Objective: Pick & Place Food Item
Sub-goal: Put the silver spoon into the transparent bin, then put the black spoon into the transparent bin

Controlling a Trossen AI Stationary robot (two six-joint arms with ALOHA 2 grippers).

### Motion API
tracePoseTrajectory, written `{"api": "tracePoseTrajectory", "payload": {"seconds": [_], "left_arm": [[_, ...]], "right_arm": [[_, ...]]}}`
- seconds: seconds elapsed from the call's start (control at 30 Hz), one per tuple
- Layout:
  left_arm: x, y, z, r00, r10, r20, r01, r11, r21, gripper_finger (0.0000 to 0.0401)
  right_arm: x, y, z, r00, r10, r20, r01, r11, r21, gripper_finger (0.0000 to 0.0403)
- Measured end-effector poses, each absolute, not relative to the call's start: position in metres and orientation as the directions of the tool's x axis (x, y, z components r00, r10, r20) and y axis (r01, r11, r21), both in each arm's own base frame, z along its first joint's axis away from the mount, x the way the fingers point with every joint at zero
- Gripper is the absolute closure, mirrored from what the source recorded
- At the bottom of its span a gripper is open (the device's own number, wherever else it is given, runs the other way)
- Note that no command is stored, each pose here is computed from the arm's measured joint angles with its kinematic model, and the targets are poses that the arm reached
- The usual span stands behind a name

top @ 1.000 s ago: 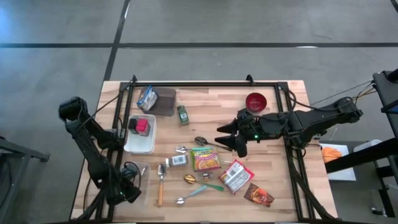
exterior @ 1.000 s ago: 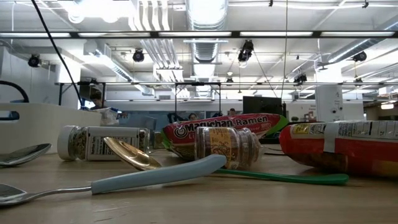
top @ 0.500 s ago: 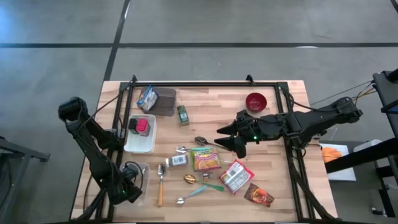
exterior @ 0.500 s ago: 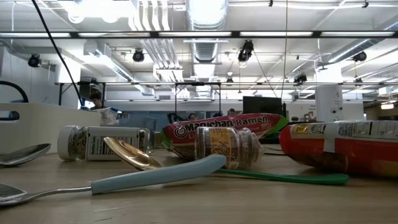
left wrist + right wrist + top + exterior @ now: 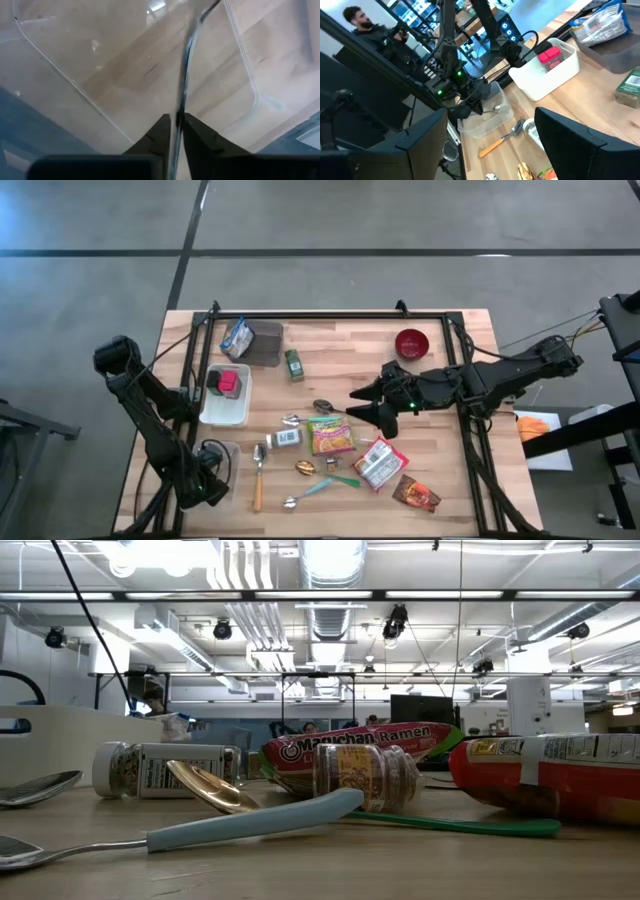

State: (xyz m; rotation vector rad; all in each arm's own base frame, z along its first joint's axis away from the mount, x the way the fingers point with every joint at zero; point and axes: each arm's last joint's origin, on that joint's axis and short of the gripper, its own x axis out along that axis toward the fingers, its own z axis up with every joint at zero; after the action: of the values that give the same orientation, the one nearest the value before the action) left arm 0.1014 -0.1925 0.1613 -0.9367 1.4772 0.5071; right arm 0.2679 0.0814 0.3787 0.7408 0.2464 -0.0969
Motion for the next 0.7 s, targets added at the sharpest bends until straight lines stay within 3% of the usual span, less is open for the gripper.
{"api": "tracePoseTrajectory", "payload": {"seconds": [0.43, 0.7], "left_arm": [[0.104, -0.194, 0.172, 0.101, -0.304, -0.947, -0.794, 0.549, -0.260, 0.0216], [0.102, -0.188, 0.206, 0.203, -0.414, -0.887, -0.802, 0.450, -0.394, 0.0196]], "right_arm": [[0.268, 0.082, 0.379, 0.967, 0.001, -0.255, 0.173, 0.730, 0.661, 0.0108], [0.268, 0.082, 0.379, 0.967, 0.002, -0.256, 0.175, 0.723, 0.668, 0.0108]]}}
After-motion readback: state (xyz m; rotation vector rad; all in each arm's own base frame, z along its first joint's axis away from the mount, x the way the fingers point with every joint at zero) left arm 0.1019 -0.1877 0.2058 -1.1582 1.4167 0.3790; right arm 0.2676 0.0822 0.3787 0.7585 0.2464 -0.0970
